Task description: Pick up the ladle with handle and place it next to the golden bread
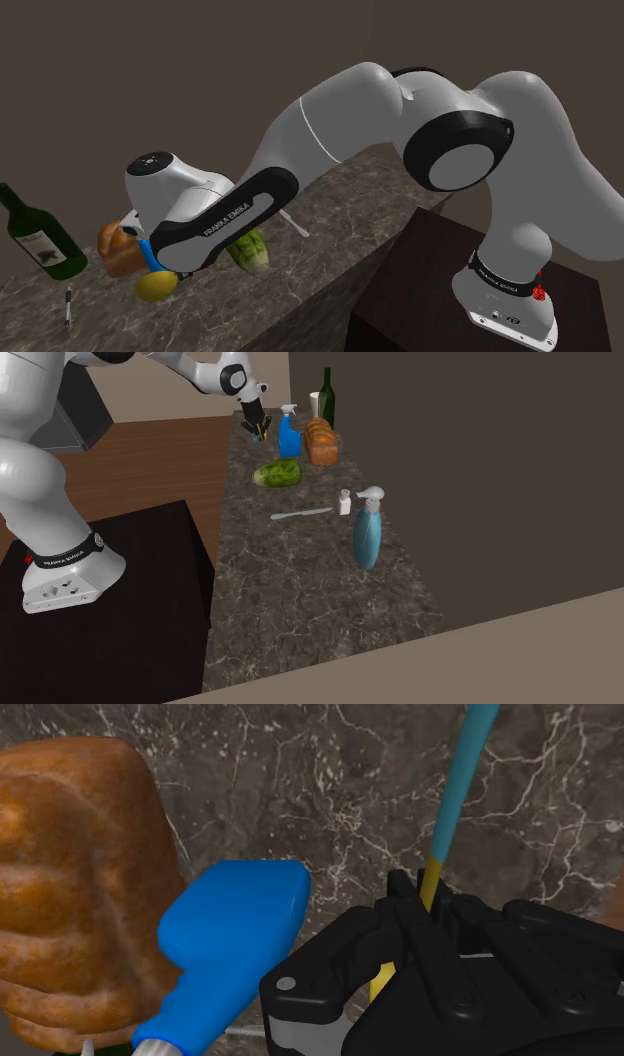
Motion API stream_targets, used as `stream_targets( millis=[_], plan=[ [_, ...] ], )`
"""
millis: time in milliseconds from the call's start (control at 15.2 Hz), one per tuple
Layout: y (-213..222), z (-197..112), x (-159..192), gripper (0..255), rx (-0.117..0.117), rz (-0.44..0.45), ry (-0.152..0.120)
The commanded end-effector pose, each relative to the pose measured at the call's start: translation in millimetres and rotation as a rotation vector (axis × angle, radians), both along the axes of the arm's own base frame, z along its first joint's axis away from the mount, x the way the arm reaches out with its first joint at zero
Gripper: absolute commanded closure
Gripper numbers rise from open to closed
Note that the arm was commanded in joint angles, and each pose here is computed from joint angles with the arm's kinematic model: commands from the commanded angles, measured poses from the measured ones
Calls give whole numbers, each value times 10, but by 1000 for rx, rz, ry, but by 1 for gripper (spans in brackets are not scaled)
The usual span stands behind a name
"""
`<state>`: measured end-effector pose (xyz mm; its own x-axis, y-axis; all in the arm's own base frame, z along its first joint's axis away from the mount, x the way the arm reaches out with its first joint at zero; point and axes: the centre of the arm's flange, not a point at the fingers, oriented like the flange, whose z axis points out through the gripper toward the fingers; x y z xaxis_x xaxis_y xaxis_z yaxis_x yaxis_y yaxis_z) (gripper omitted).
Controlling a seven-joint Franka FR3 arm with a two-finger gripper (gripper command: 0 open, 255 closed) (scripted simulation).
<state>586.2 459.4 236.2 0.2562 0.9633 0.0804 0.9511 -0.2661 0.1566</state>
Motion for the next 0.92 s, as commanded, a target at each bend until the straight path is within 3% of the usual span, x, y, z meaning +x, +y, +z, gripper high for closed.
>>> stream_targets(
  millis=[0,858],
  plan=[
    [9,-111,-3,255,0,0,0],
    [9,-798,-3,255,0,0,0]
  ],
)
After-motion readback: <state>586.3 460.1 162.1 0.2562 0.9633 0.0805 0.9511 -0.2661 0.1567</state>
